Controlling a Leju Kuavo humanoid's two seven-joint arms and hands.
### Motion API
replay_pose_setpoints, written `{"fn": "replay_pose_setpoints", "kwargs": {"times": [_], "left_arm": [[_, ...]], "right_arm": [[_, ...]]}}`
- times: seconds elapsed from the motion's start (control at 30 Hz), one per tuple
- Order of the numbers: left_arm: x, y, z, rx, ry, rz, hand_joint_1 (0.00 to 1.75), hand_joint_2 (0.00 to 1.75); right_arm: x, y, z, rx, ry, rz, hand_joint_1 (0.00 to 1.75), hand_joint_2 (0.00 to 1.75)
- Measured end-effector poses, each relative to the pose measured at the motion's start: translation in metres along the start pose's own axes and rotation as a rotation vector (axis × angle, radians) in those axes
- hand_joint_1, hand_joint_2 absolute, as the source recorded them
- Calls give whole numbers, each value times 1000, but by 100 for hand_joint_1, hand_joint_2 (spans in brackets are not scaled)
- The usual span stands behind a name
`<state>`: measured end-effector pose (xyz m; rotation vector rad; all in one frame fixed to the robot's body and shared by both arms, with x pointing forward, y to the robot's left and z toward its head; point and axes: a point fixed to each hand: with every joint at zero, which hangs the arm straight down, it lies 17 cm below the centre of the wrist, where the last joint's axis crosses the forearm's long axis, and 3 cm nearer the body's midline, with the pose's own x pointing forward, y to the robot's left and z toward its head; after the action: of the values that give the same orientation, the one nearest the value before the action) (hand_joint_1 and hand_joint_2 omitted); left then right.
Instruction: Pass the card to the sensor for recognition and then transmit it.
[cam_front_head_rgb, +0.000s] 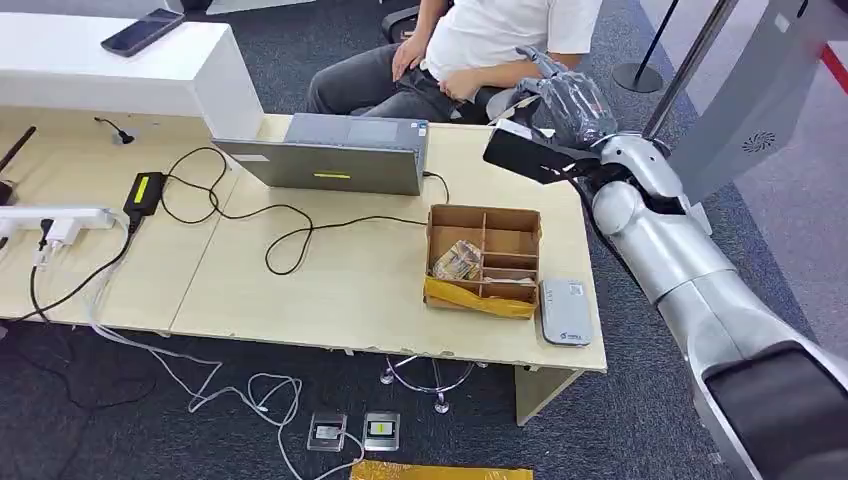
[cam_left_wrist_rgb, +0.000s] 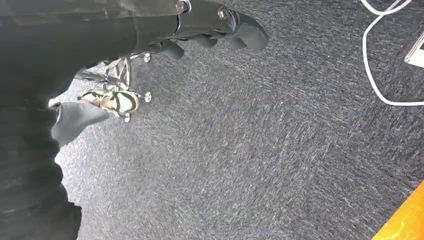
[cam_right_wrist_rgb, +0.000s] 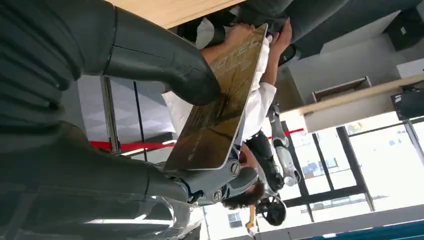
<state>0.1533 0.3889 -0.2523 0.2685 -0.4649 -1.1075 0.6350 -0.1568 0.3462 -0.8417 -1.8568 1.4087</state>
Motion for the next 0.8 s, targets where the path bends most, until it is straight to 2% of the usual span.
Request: {"fn": "replay_pose_setpoints", "kwargs": {"times": [0.8], "left_arm": [[0, 0, 0, 0, 0, 0, 0, 175]], "right_arm": [[0, 0, 0, 0, 0, 0, 175, 175]]}}
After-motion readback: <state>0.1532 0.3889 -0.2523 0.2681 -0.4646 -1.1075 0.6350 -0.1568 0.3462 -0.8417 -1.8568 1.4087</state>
